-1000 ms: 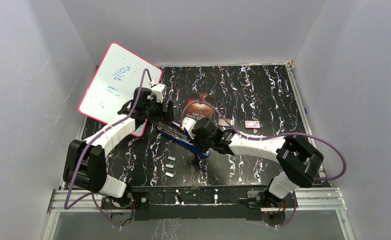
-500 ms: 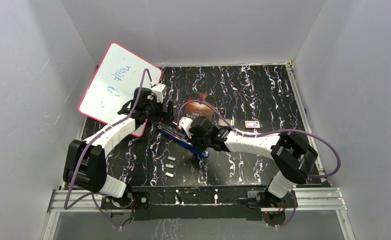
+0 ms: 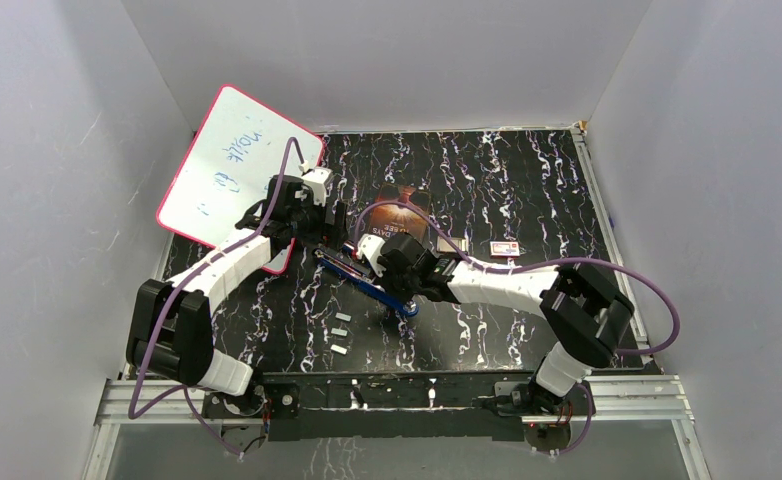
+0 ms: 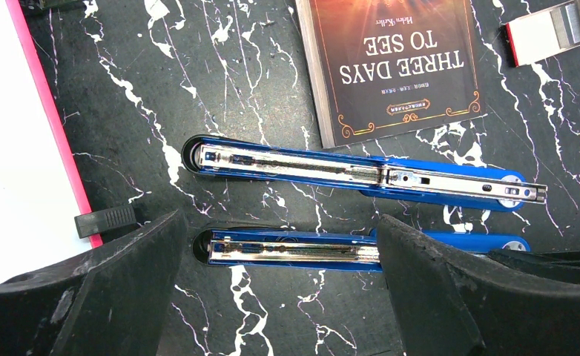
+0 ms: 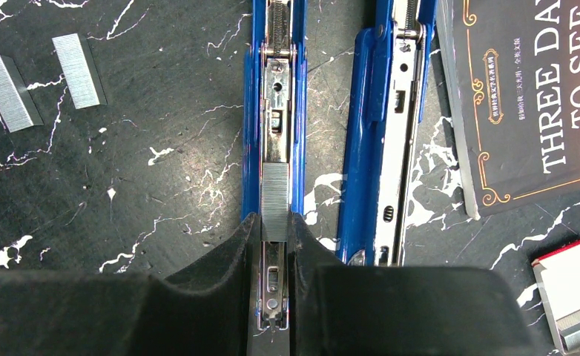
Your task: Load the staples into the stapler
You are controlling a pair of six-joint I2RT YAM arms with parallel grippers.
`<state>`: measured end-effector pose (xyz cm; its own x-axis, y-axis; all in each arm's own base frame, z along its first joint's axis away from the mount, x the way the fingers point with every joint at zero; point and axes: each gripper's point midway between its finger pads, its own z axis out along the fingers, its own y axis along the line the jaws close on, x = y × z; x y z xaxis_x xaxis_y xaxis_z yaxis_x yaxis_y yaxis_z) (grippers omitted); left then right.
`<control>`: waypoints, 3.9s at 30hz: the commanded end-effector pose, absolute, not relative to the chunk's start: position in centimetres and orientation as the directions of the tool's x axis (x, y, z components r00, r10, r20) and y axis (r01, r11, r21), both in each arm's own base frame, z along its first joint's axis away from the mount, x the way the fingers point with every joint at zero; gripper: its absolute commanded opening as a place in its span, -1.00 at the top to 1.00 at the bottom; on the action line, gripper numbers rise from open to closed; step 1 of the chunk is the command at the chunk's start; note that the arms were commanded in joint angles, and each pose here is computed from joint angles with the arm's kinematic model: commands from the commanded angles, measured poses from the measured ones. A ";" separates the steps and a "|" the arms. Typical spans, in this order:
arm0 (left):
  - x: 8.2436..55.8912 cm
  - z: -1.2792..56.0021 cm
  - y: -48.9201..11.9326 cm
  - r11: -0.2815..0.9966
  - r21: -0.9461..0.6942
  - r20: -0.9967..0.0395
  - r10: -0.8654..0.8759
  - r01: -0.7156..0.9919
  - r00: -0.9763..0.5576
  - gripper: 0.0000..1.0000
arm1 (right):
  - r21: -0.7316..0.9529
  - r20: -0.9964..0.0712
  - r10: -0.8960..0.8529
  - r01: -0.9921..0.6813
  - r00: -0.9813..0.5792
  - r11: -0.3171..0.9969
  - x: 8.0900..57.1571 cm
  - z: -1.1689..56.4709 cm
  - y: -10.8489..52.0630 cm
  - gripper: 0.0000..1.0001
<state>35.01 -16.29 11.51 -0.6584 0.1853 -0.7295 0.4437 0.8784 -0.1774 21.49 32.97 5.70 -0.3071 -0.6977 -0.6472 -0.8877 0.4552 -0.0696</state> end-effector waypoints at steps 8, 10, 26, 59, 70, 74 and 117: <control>35.0 12.5 -16.5 0.873 -0.166 -0.741 0.196 0.459 -0.642 -0.96 | -0.029 -0.756 -0.589 -0.884 -0.286 0.467 21.6 9.9 34.7 0.32; 35.0 12.5 -16.5 0.873 -0.166 -0.742 0.196 0.459 -0.641 -0.96 | -0.025 -0.772 -0.570 -0.882 -0.281 0.470 21.6 10.5 34.8 0.25; 34.9 12.6 -16.5 0.871 -0.166 -0.744 0.197 0.462 -0.639 -0.96 | -0.014 -0.772 -0.547 -0.852 -0.323 0.523 24.1 9.6 35.9 0.33; 34.9 12.6 -16.4 0.874 -0.154 -0.745 0.203 0.460 -0.636 -0.96 | -0.002 -0.701 -0.612 -0.857 -0.366 0.515 24.2 6.2 34.9 0.33; 34.9 12.6 -16.6 0.871 -0.157 -0.744 0.205 0.466 -0.635 -0.96 | -0.020 -0.632 -0.688 -0.880 -0.357 0.475 22.1 5.3 31.9 0.28; 34.9 12.6 -16.7 0.870 -0.159 -0.745 0.206 0.468 -0.635 -0.96 | -0.014 -0.626 -0.688 -0.877 -0.367 0.481 21.6 5.5 31.3 0.28; 34.8 12.8 -16.7 0.871 -0.154 -0.749 0.206 0.467 -0.630 -0.96 | -0.035 -0.700 -0.621 -0.851 -0.354 0.524 24.5 5.7 34.4 0.26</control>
<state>34.73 -16.61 11.40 -0.6572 0.2013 -0.7263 0.4560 0.8735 -0.1705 23.81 34.36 5.18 -0.3653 -0.6179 -0.6962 -0.8581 0.5135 -0.0056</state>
